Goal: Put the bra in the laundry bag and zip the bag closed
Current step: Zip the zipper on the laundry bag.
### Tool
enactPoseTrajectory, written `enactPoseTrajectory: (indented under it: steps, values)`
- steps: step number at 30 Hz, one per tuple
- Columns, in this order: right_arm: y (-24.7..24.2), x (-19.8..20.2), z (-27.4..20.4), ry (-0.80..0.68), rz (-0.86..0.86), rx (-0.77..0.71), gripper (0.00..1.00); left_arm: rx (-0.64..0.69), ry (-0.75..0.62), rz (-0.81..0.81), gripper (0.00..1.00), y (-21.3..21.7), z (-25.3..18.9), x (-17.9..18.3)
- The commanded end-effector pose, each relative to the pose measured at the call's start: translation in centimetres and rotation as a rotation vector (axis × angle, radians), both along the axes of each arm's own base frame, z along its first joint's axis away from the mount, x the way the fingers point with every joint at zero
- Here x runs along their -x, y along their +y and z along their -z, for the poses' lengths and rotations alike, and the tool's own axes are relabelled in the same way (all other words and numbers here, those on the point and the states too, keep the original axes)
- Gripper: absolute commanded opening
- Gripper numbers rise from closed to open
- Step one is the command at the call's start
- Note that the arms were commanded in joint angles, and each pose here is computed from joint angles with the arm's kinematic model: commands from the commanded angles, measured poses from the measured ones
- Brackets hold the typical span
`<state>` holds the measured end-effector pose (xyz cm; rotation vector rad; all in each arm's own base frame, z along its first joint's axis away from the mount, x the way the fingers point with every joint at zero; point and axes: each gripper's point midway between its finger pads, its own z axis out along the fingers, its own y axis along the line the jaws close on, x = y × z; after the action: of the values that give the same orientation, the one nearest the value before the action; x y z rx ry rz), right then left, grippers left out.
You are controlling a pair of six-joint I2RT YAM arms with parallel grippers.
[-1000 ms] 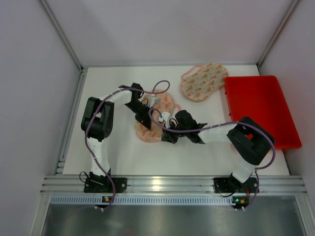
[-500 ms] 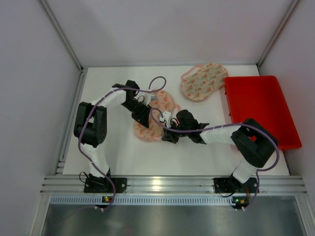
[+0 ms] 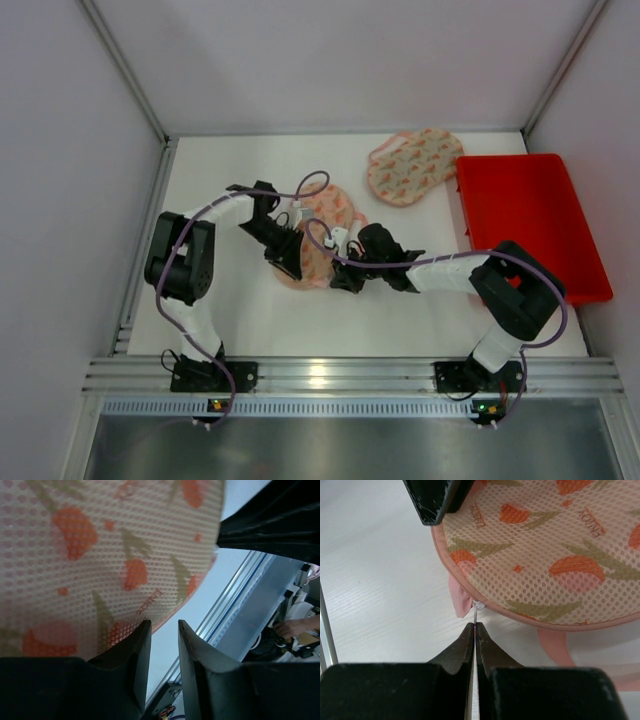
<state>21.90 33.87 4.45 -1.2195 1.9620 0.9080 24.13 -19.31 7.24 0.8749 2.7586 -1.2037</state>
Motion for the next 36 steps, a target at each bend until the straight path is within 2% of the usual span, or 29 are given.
enactPoseTrajectory:
  steps: [1, 6, 10, 15, 18, 20, 23, 31, 32, 36]
  values:
    - [0.8, -0.9, -2.1, -0.042, -0.008, -0.036, 0.00, -0.030, 0.095, -0.048, 0.33, -0.1, 2.0, 0.2]
    - [-0.5, -2.4, -1.8, -0.067, 0.074, -0.002, 0.00, -0.144, 0.080, -0.097, 0.31, 1.3, 4.1, -1.1]
    - [-1.6, -4.2, -1.5, -0.099, 0.169, 0.029, 0.00, -0.152, 0.103, -0.100, 0.31, 1.4, 4.5, -0.5]
    - [-2.2, -5.2, -1.5, -0.117, 0.208, 0.042, 0.00, -0.159, 0.109, -0.102, 0.31, 1.5, 4.9, -0.3]
    - [-2.1, -4.7, -1.4, -0.101, 0.166, 0.034, 0.00, -0.157, 0.110, -0.102, 0.31, 1.5, 4.8, -0.4]
    - [-1.1, -2.6, -1.8, -0.041, 0.042, -0.011, 0.01, -0.155, 0.104, -0.102, 0.31, 1.4, 4.8, -0.6]
    - [-0.4, -1.3, -2.2, -0.051, -0.013, -0.040, 0.16, -0.151, 0.102, -0.105, 0.31, 1.4, 4.7, -0.8]
    - [1.8, -1.4, -1.5, -0.106, -0.010, -0.058, 0.31, -0.147, 0.109, -0.101, 0.31, 1.3, 4.8, -0.6]
    - [1.9, -1.5, -1.5, -0.109, -0.006, -0.065, 0.36, -0.147, 0.107, -0.101, 0.31, 1.3, 4.8, -0.7]
    - [2.4, -1.5, -1.1, -0.105, -0.002, -0.091, 0.38, -0.144, 0.114, -0.103, 0.31, 1.2, 4.9, -0.7]
